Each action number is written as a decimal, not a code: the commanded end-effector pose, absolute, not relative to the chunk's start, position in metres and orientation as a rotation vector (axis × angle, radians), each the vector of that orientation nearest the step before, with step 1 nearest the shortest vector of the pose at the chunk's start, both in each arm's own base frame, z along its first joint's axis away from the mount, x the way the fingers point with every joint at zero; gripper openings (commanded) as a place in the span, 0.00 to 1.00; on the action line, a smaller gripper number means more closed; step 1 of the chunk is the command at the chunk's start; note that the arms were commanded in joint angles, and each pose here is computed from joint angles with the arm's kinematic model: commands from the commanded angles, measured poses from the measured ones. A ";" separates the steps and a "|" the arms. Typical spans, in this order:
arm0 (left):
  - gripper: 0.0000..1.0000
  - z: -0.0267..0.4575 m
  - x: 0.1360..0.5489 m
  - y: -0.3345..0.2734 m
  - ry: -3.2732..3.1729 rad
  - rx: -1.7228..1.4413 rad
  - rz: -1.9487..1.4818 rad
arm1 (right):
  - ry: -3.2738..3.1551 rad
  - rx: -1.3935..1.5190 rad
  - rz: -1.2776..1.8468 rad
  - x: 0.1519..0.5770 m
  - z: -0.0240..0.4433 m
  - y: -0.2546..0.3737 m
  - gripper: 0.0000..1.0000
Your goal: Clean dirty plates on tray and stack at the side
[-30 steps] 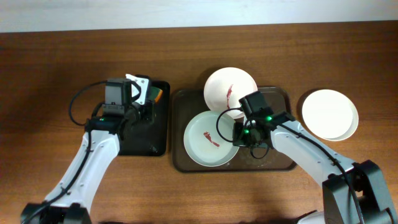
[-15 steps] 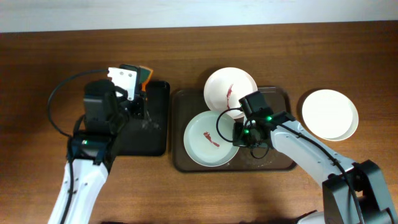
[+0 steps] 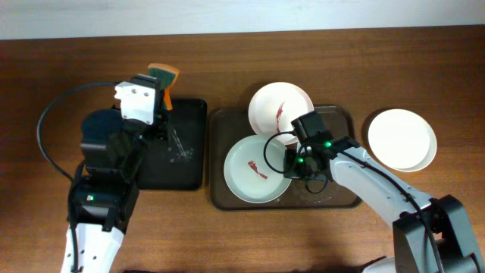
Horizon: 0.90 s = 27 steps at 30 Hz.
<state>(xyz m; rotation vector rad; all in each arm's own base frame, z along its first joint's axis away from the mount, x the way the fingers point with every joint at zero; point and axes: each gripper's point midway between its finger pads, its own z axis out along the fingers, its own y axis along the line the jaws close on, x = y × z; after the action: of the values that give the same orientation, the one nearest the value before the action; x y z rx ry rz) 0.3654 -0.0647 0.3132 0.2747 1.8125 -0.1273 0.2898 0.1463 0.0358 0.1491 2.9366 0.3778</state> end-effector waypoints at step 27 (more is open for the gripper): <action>0.00 0.359 0.349 -0.061 1.658 0.274 -0.096 | 2.946 0.152 0.356 0.288 0.032 0.145 0.04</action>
<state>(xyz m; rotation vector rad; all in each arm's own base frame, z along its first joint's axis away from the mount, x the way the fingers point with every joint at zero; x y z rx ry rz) 0.3521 -0.0631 0.3510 0.2661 1.6869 -0.1214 0.2897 0.1463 0.0357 0.1497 2.9369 0.3777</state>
